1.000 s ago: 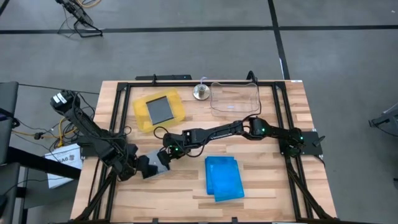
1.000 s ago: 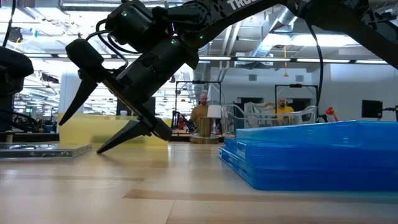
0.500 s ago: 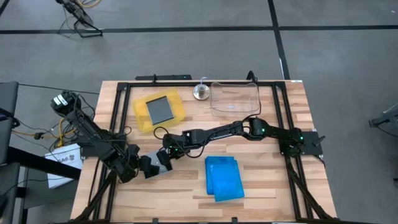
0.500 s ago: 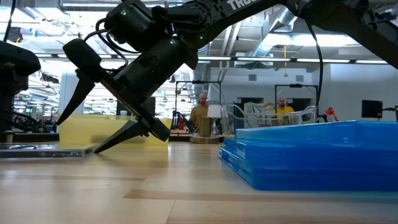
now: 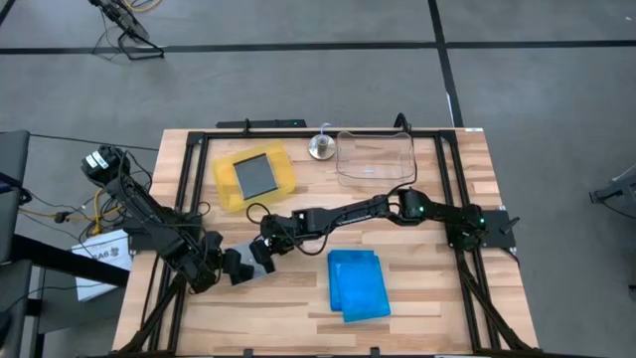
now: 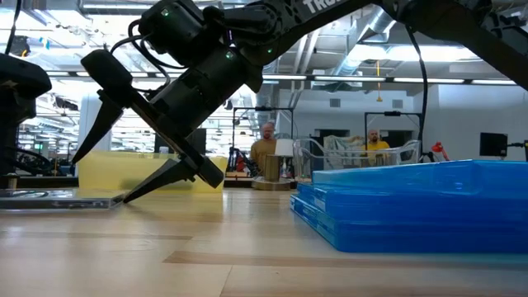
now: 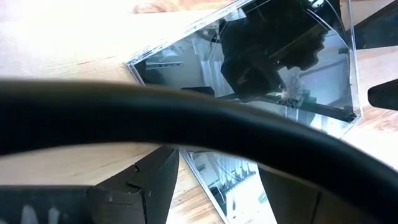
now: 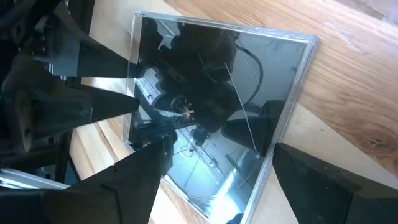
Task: Pick & place jewel cases by type
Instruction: Put the black CD case into the yellow bin
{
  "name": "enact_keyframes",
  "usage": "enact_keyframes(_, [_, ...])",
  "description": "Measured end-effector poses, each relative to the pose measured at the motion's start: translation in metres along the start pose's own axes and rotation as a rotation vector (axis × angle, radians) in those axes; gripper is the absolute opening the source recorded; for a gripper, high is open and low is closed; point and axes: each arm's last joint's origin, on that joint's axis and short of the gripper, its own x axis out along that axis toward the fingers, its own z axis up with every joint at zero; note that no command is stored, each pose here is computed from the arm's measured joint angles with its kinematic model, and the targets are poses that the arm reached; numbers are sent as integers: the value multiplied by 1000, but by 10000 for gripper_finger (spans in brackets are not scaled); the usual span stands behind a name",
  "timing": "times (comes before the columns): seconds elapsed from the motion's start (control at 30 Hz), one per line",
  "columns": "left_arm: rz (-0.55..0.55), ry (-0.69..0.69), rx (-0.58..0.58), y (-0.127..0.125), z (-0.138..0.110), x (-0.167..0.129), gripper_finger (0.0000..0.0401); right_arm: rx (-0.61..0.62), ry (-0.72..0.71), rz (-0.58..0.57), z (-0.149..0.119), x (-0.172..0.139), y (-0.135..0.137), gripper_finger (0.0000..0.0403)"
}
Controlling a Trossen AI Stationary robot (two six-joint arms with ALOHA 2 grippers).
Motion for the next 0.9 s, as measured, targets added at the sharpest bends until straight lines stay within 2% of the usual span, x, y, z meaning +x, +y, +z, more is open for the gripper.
enact_keyframes(0.77, [48, 22, 133, 9, -4, -4, 209, 54, 77, 80, 10, -4, 0, 295])
enact_keyframes(0.9, [69, 27, 143, 11, -3, -5, 209, 27, 82, 47, 10, -4, -2, 295])
